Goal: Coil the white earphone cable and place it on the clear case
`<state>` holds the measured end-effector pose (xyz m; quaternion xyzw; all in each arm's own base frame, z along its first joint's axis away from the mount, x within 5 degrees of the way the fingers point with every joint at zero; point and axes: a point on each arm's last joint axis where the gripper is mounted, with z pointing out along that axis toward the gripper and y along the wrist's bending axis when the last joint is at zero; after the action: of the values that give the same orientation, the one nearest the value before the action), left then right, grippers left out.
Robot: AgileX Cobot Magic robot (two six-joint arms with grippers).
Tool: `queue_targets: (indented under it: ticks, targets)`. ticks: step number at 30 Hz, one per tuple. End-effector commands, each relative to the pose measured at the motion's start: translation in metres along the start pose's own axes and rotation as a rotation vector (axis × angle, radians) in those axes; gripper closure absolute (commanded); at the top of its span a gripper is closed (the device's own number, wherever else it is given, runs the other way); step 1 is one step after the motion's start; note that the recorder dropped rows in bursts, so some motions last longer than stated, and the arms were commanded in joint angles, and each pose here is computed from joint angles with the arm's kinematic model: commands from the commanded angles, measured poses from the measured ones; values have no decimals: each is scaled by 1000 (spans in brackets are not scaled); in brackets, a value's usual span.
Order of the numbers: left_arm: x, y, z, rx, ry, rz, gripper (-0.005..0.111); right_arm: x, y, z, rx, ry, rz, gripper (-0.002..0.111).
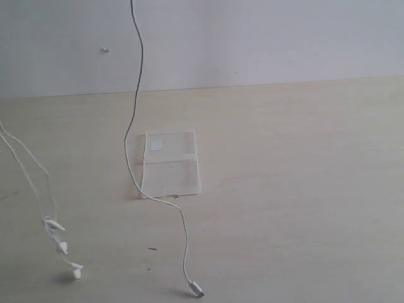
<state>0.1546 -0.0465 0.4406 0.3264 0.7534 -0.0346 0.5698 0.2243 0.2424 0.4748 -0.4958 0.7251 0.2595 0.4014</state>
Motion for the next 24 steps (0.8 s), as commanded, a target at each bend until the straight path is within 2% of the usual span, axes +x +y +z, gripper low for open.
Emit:
queue_targets:
  ticks: [1,2,4,5,8,12,18,24]
  targets:
    - [-1,-1,-2,10,-1,-18,107,-9,2,-23,70,-80,-24,108]
    - [-2,-1,-2,15,-6,-26,105,-10,3,-26,76,-95,-27,108]
    - [-3,-2,-1,27,-19,-43,95,-15,4,-35,102,-153,-33,108]
    - [-4,-2,-1,33,-26,-52,83,-19,4,-40,119,-191,-37,108]
    - [-5,-3,-1,40,-38,-65,66,-25,7,-48,125,-269,-35,108]
    - [-9,-2,-2,27,-83,-92,65,-36,8,-57,128,-394,-33,108]
    - [-10,-1,-2,17,-100,-99,65,-47,12,-72,143,-446,-71,108]
    - [-15,-3,-2,53,-144,-152,65,-51,15,-82,141,-460,-87,108]
